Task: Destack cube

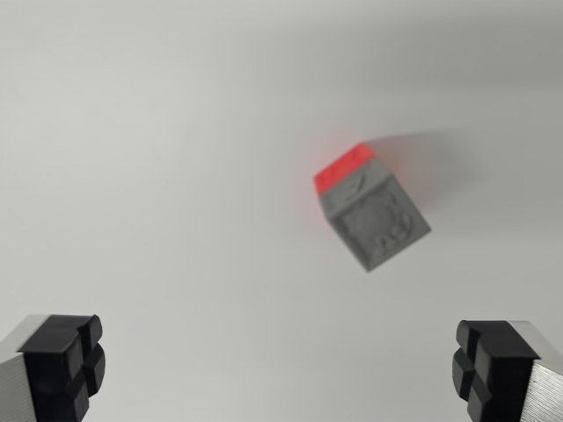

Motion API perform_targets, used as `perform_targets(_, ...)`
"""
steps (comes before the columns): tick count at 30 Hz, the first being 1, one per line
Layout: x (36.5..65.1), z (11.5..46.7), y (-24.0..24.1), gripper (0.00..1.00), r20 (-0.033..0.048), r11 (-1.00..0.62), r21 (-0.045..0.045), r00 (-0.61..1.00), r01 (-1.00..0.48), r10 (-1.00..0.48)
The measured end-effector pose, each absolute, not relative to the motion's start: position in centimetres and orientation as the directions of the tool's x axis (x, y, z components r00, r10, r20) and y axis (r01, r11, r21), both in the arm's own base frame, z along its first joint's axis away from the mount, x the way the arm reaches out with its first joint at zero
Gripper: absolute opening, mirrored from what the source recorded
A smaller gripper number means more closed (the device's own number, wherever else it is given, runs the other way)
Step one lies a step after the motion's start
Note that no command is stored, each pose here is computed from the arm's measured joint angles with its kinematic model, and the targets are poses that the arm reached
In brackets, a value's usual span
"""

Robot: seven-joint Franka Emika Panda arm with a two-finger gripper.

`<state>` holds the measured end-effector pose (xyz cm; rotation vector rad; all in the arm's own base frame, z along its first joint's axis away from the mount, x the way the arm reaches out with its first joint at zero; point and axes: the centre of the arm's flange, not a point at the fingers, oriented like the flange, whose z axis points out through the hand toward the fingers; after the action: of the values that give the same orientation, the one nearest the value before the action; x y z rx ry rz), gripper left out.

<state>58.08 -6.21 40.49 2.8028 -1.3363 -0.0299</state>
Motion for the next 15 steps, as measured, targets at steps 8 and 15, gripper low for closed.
perform_targets(8, 58.08, 40.49, -6.21, 1.00, -0.0017, -0.629, 0.0411, 0.630, -0.776, -0.777)
perform_targets(15, 58.01, 40.36, -6.23, 1.00, -0.0038, -0.638, 0.0426, 0.639, -0.769, -0.770)
